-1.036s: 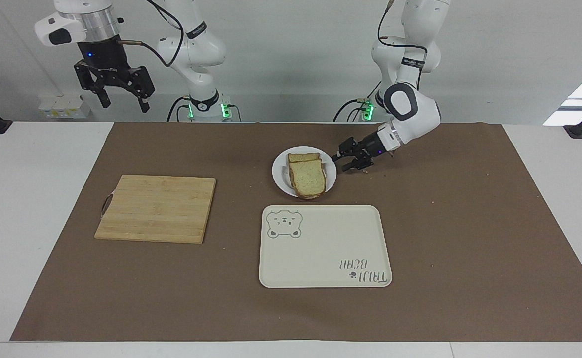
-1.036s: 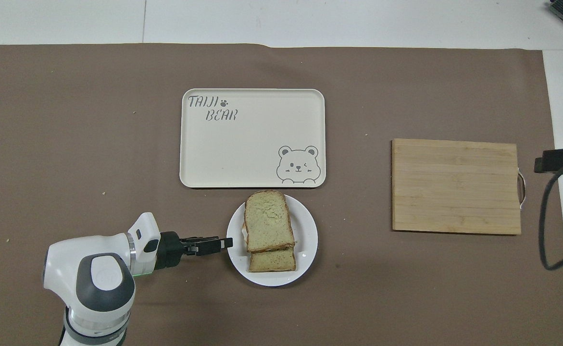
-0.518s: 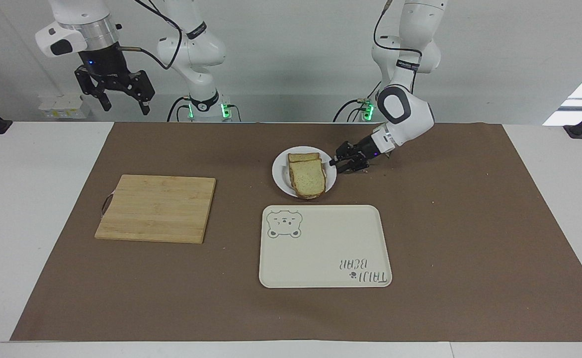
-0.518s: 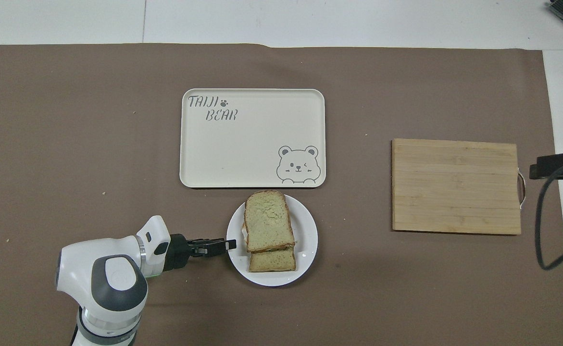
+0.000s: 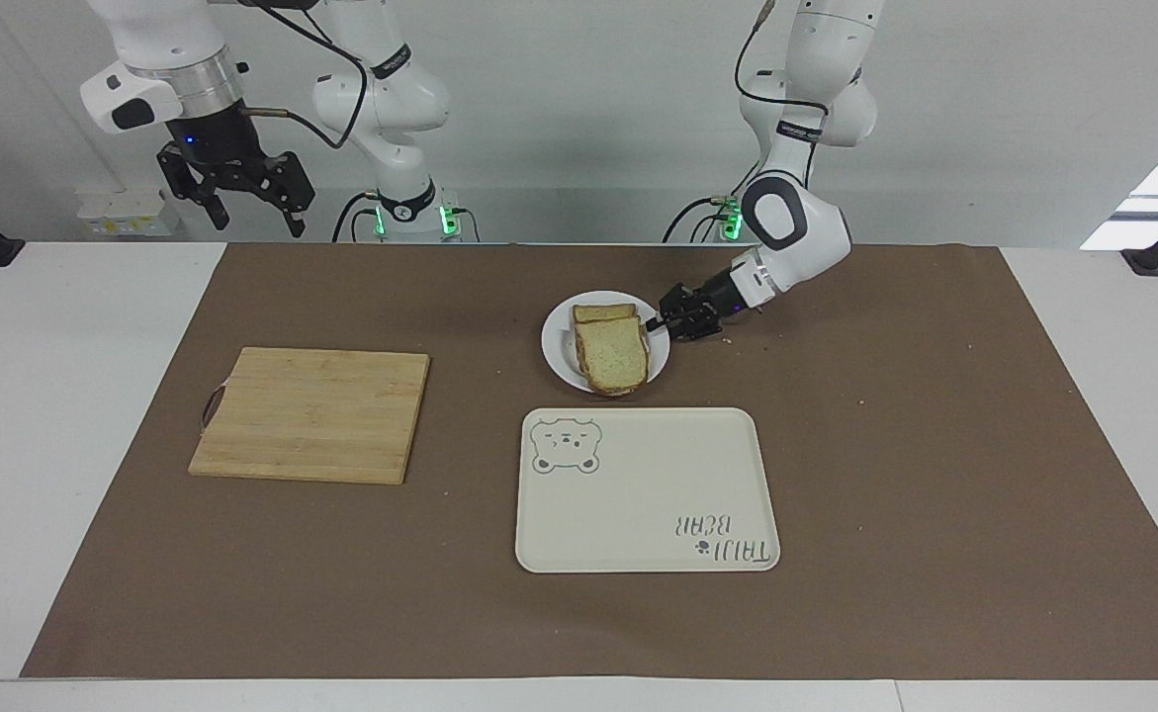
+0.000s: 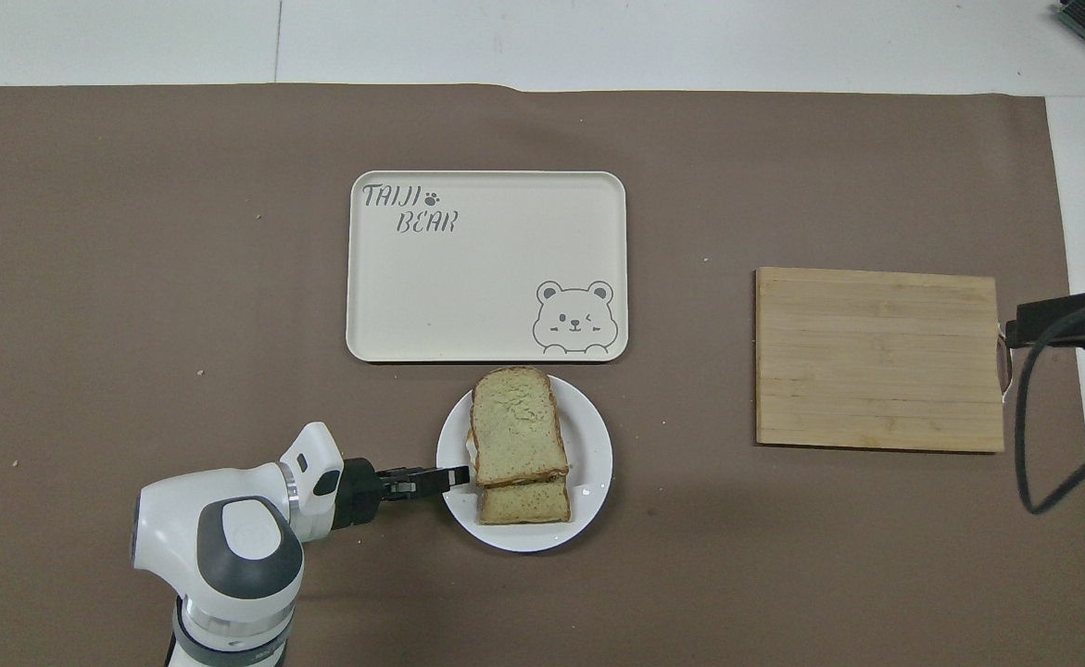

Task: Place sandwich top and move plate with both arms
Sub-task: 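Grasp the white plate rim with the left gripper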

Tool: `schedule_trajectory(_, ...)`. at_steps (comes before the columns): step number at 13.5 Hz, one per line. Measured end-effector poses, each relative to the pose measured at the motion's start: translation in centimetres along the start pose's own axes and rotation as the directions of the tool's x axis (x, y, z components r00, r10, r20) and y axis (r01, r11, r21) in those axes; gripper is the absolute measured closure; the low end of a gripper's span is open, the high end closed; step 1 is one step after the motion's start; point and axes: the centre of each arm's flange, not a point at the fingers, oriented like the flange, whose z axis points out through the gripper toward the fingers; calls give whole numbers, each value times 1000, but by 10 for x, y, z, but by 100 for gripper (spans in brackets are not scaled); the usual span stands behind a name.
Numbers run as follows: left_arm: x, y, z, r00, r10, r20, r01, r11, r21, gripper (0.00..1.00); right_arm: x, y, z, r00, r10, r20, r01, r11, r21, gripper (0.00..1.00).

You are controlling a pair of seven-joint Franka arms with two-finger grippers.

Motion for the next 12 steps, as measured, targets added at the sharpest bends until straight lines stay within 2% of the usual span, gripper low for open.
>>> schedule_trajectory(2,-2,0,3,1000,-5,1,5,1000,2,53,0,2,2,999,-34,8,34,999,-1,0)
schedule_trajectory(3,-2,-1,3,1000,-7,0,7,1000,3,62,2,2,3,999,-45,11,45,999,-1,0)
schedule_trajectory(5,-2,-1,3,1000,-8,-1,8,1000,3,88,7,1,7,998,-57,17,57,998,-2,0)
schedule_trajectory(6,0,1,2,1000,-11,-5,11,1000,-6,94,9,-1,10,998,-61,22,61,998,-2,0)
schedule_trajectory(12,6,5,-1,999,-32,-30,31,999,-34,94,11,-5,14,992,-126,18,126,992,-1,0)
